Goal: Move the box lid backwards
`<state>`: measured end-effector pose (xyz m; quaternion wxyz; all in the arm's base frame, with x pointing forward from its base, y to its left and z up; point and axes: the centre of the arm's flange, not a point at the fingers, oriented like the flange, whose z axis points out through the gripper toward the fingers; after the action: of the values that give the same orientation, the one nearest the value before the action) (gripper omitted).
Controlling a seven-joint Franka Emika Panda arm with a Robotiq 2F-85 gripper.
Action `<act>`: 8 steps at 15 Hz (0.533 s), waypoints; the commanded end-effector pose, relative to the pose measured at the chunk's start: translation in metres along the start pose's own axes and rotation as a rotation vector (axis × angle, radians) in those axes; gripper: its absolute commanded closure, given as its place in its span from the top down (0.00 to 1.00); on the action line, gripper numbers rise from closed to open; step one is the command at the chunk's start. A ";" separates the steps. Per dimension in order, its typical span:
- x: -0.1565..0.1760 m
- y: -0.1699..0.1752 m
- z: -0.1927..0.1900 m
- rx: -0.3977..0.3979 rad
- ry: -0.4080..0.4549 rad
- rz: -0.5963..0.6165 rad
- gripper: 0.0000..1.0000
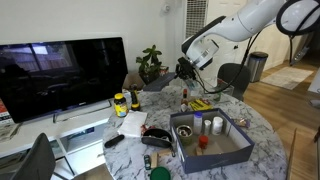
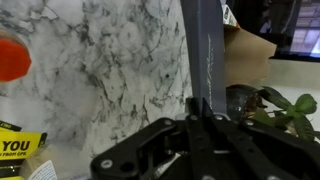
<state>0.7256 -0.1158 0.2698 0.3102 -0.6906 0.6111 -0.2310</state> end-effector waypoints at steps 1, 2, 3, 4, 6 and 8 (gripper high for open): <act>0.015 -0.031 0.015 -0.063 -0.016 0.023 0.01; 0.015 -0.036 0.015 -0.061 -0.015 0.028 0.01; 0.013 -0.041 0.011 -0.047 -0.009 0.023 0.01; 0.009 -0.046 0.007 -0.037 -0.005 0.020 0.01; -0.003 -0.055 -0.002 -0.018 -0.001 0.001 0.01; -0.011 -0.061 -0.001 -0.009 0.008 -0.021 0.01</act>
<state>0.7571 -0.1120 0.3057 0.3044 -0.6968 0.6093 -0.2250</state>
